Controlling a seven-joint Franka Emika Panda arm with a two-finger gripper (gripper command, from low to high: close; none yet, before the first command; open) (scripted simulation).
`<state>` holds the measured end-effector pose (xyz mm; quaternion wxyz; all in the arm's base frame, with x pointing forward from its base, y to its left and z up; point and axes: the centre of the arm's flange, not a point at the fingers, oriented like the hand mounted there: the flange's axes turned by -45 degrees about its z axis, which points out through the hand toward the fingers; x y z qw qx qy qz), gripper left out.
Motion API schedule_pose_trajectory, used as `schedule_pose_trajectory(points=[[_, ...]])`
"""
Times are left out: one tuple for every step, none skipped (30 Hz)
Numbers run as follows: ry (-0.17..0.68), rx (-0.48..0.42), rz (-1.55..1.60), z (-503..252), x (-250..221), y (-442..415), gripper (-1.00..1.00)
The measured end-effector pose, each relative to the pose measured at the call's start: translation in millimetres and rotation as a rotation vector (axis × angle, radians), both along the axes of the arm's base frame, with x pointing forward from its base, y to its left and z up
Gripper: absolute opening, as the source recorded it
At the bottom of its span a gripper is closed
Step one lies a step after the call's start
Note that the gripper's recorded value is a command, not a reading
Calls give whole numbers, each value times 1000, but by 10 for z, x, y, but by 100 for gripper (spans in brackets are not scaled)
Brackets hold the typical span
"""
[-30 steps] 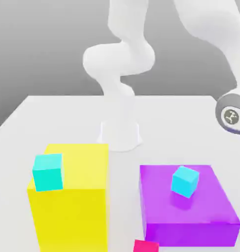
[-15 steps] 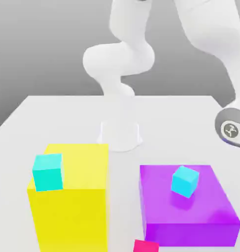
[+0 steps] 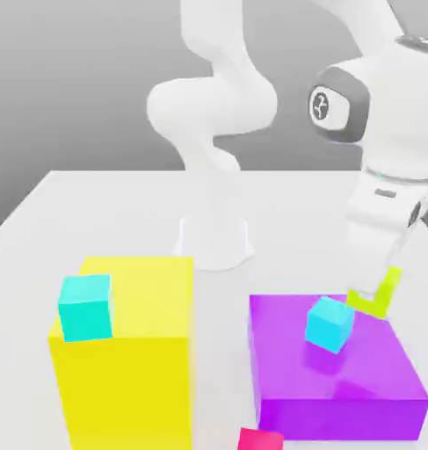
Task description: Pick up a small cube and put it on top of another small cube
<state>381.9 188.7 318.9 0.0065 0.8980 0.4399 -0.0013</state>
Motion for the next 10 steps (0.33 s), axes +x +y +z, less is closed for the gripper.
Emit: schedule_pose_trajectory(points=[[2, 6, -22, 43, -59, -77, -100], [4, 11, -39, 36, -101, -132, -100], [4, 13, -47, -37, -118, -157, -100], [5, 14, -51, -142, -123, -169, -100], [5, 14, -54, -262, -127, -176, -100], [5, 14, -55, -390, -133, -181, -100], [4, 14, -55, -493, -140, -185, 100], [4, 14, -55, -493, -140, -185, 100], [4, 14, -55, -493, -140, -185, 100], [4, 14, -55, -493, -140, -185, 100]])
